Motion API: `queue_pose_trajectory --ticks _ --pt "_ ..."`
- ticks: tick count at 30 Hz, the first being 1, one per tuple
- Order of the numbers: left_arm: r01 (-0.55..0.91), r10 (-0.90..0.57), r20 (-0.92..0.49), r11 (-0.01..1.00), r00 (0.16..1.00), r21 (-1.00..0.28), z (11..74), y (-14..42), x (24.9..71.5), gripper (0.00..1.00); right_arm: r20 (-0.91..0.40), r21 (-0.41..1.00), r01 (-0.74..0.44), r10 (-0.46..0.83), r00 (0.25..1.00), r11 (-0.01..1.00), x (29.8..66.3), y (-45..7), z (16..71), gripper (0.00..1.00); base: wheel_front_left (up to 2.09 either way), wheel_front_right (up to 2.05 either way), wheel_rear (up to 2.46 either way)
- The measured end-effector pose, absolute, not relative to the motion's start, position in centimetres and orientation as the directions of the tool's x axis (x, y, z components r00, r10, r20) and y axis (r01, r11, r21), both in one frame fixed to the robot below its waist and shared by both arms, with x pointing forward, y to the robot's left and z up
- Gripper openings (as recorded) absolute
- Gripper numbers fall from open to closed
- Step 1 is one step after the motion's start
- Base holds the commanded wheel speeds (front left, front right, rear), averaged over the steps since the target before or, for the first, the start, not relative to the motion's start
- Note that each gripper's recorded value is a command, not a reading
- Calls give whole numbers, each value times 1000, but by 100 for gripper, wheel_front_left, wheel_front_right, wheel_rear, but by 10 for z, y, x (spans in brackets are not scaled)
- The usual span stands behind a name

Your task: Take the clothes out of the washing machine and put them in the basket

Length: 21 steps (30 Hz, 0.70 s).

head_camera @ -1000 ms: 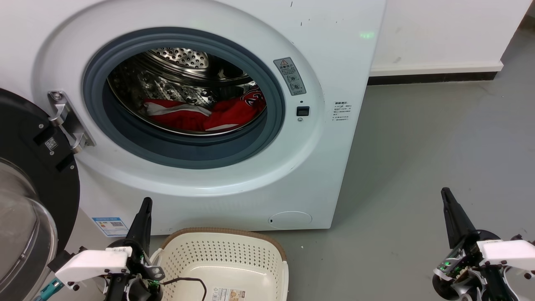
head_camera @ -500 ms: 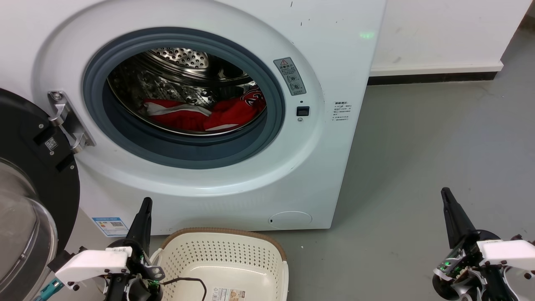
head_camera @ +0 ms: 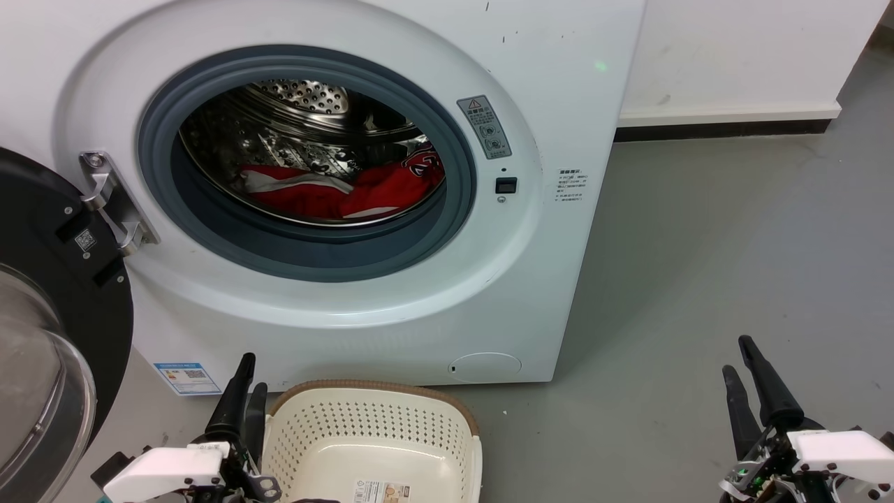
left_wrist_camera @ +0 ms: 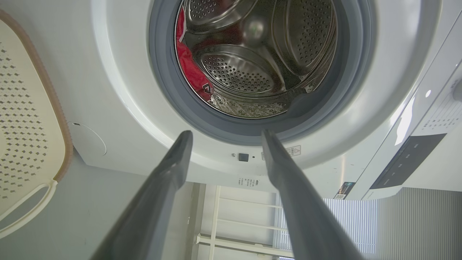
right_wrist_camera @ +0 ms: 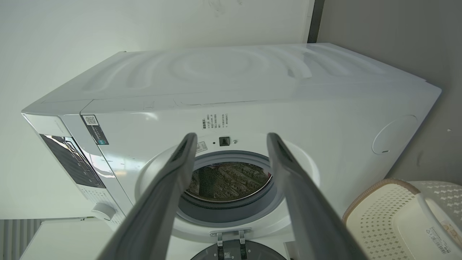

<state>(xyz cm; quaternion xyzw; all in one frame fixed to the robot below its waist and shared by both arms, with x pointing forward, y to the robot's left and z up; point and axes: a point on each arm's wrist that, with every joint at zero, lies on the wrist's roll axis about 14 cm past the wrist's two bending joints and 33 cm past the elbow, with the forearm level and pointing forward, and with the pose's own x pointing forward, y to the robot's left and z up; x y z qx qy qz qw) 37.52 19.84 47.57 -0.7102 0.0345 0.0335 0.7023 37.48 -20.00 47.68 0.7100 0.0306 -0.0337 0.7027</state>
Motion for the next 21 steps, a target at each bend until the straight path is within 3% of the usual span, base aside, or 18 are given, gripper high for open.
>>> queue_pose_trajectory --ticks 16,21 --pt "-103 64 -99 70 993 -992 475 208 372 100 -93 995 95 -65 994 35 371 -207 476 100 0 0 0" --pt "-105 99 -92 135 991 -985 477 217 372 100 -103 986 112 -80 991 122 369 -210 473 100 0 0 0"
